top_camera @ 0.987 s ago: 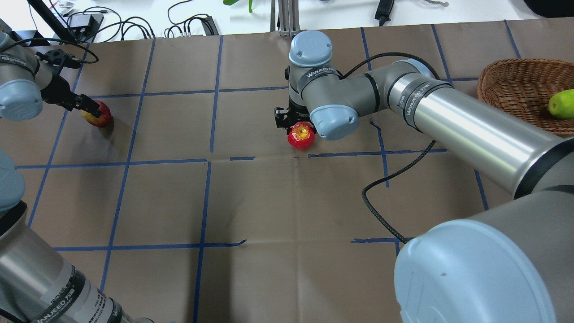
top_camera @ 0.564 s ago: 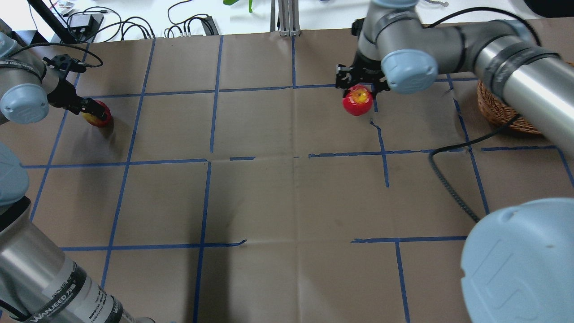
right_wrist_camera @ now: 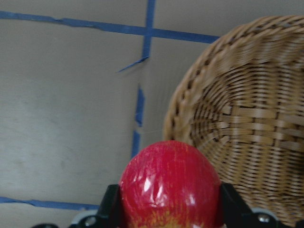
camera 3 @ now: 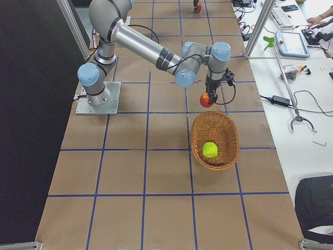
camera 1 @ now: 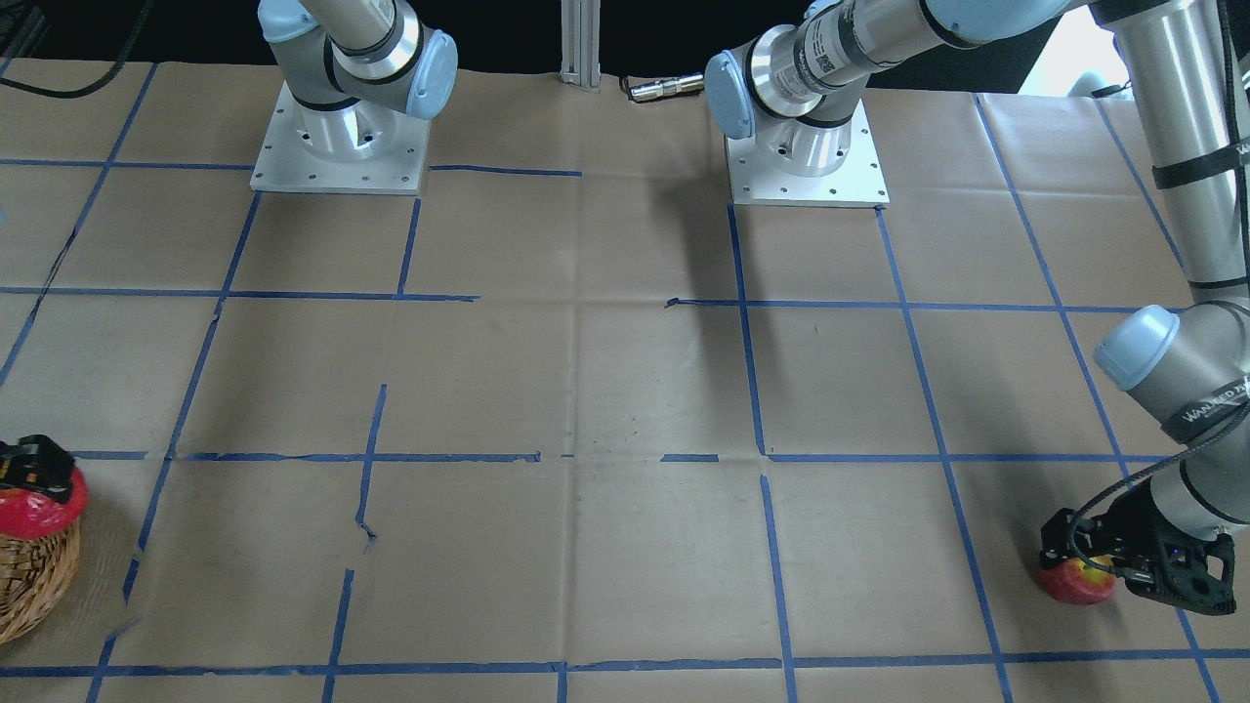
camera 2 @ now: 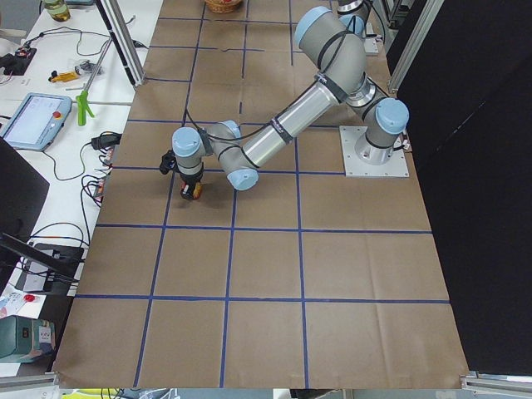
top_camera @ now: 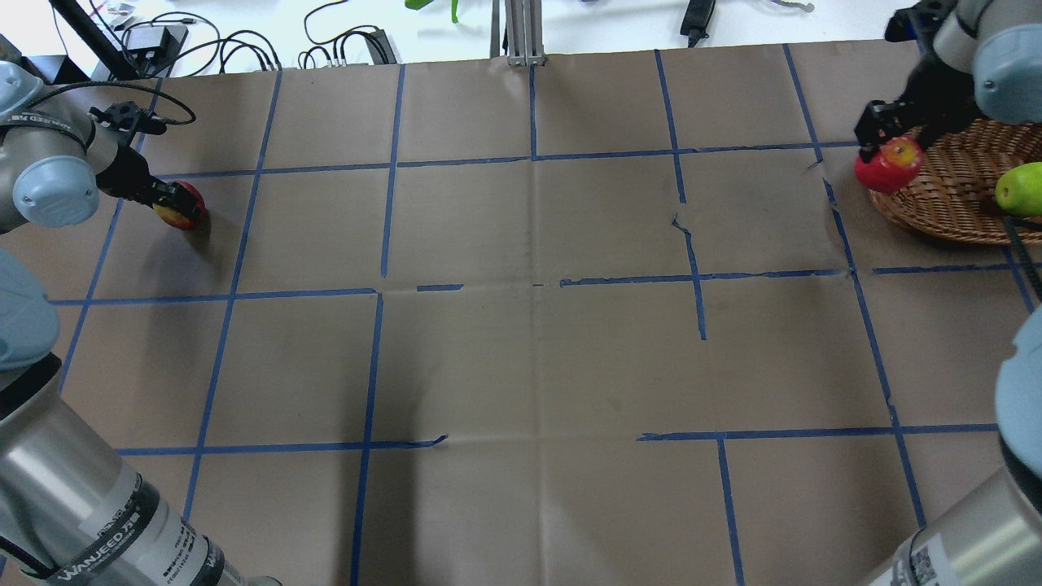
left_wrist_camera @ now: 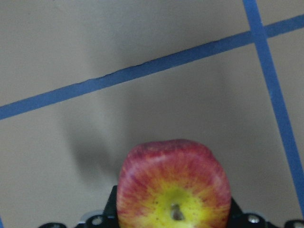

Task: Put all apples into basket
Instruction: 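Carry red apple toward basket with right while left lifts red-yellow apple, then set red-yellow apple at table center with left while right releases red apple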

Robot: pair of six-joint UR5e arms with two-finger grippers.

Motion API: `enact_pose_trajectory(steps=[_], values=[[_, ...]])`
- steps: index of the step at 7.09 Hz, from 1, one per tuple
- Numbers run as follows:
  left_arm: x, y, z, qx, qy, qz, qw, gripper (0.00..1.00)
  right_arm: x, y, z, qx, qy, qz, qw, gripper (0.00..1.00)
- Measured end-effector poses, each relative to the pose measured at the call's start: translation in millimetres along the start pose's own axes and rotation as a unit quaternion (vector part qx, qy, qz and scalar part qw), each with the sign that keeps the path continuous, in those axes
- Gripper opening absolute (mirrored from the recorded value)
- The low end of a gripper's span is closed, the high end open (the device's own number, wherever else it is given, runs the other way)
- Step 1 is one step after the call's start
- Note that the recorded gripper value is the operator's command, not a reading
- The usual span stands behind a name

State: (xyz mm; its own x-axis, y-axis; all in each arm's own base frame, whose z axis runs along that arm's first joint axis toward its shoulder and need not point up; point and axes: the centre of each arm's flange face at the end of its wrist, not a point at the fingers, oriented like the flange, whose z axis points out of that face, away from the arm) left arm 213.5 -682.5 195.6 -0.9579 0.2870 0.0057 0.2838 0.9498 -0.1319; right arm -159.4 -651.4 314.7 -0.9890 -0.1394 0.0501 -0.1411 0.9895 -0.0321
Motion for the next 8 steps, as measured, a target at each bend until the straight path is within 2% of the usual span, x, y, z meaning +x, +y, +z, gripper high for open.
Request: enact_pose_trajectory(steps=[2, 3, 4, 5, 7, 8], values=[[48.3, -26.6, -29.7, -0.009, -0.021, 0.013, 0.9997, 0.17, 80.6, 6.9, 39.2, 0.006, -0.006, -0.041, 0.9991, 0.23], [108.0, -47.9, -51.9, -0.023, -0.02, 0.014, 0.9994, 0.17, 95.9, 6.9, 57.1, 0.007, -0.015, -0.05, 0.9986, 0.31], [190.1, -66.4, -68.9, -0.039, -0.006, -0.006, 0.9992, 0.17, 105.5, 9.4, 71.4, 0.003, -0.02, -0.054, 0.9984, 0.75], [281.7, -80.3, -75.3, -0.049, 0.008, -0.031, 0.9982, 0.17, 114.4, 14.0, 79.0, -0.001, -0.019, -0.054, 0.9983, 1.0], [456.6, -85.0, -60.8, -0.069, 0.029, -0.073, 0.9945, 0.16, 123.5, 19.4, 80.3, -0.008, -0.009, -0.053, 0.9985, 1.0], [523.6, -76.4, -42.4, -0.085, 0.038, -0.08, 0.9924, 0.16, 124.3, 21.0, 73.7, -0.009, -0.005, -0.051, 0.9986, 1.0]])
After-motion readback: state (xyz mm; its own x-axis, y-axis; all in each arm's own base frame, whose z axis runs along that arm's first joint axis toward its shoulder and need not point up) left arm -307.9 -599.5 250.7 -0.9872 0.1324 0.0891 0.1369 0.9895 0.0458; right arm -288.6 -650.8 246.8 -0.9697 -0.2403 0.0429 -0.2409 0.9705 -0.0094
